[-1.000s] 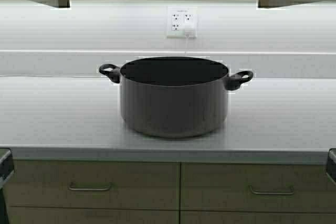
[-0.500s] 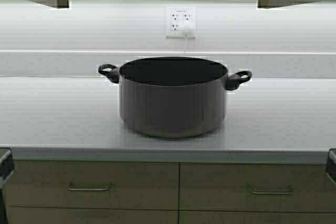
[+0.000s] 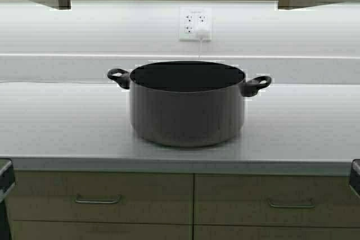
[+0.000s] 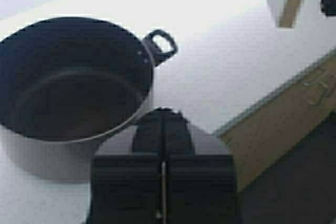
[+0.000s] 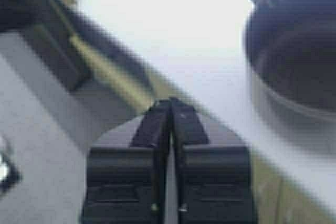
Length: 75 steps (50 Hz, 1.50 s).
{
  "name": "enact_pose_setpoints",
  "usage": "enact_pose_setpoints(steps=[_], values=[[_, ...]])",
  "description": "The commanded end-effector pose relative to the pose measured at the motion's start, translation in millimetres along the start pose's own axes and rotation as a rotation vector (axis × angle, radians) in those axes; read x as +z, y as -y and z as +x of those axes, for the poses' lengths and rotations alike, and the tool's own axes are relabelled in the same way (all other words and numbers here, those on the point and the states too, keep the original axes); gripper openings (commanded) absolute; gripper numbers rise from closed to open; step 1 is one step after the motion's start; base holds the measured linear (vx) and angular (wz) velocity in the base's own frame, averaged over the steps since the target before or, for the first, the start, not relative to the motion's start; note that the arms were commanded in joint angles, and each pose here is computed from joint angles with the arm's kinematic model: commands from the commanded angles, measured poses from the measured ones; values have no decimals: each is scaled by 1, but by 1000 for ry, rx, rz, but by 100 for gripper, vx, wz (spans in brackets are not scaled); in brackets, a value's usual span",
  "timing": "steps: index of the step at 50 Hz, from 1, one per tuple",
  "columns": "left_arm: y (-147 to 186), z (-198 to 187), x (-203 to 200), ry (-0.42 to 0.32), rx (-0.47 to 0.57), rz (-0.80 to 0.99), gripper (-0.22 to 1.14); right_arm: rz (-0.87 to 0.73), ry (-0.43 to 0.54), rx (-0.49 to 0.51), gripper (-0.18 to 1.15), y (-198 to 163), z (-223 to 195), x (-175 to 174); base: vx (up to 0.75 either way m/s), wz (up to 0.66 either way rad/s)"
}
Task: Open the cabinet, put the pot inside, then close it
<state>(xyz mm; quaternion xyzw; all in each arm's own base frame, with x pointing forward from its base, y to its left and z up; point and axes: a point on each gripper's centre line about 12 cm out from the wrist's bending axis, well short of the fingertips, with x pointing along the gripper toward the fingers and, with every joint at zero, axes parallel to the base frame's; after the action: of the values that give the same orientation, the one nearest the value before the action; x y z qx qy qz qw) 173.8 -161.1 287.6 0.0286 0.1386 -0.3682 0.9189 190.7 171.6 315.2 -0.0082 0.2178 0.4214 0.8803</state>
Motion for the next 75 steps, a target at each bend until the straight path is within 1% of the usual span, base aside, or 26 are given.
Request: enact_pose_setpoints(steps=[1,3,5,9,13,18,23,30,37,42,47,49,51,53,57,58,59,62,64,66,69,71,75], values=[[-7,30,23,75,63,5,4,-39,97,-85,2,5,33,26,-1,2],[-9,40,27,84,77,6,3,-35,102,-108,7,9,44,30,-1,1],[-11,49,32,100,91,5,3,-41,103,-123,10,13,53,35,-1,0],[-15,67,43,136,121,7,3,-48,102,-155,7,21,71,40,0,1],[-24,85,51,167,163,5,3,-65,129,-191,6,28,84,49,0,0],[-45,104,51,164,229,-12,3,-71,146,-238,6,42,96,55,0,0],[-70,111,46,148,299,-32,3,-50,145,-296,6,65,96,56,0,0],[-97,102,39,148,377,-80,3,-11,143,-391,6,100,77,50,0,0],[-107,79,34,159,418,-96,3,21,142,-460,6,118,47,38,0,0],[-110,64,31,172,439,-98,3,30,154,-491,6,120,27,30,0,0],[-110,53,30,184,448,-104,4,25,187,-493,7,112,12,30,0,0],[-109,52,29,183,447,-109,4,26,201,-485,9,108,7,33,0,0],[-108,53,27,178,441,-120,6,25,210,-468,14,101,4,35,0,0],[-105,54,25,174,430,-132,10,23,216,-448,22,95,5,36,0,0],[-99,57,19,163,408,-164,24,41,231,-422,49,87,4,38,0,0],[-97,57,17,160,402,-172,29,57,236,-415,62,86,4,38,0,0],[-94,59,16,157,393,-176,34,71,239,-411,70,85,5,37,0,0],[-86,62,10,154,369,-197,53,139,254,-396,91,82,9,33,0,0],[-82,64,6,159,361,-208,65,194,268,-403,100,82,11,28,0,0],[-78,66,1,174,357,-215,76,254,283,-429,103,86,14,19,0,0],[-71,71,-11,199,357,-228,90,333,290,-481,102,90,22,0,1,-1],[-69,74,-20,219,362,-246,94,363,283,-519,101,91,28,-15,1,0],[-71,83,-48,240,392,-324,94,378,260,-587,101,88,41,-42,1,0]])
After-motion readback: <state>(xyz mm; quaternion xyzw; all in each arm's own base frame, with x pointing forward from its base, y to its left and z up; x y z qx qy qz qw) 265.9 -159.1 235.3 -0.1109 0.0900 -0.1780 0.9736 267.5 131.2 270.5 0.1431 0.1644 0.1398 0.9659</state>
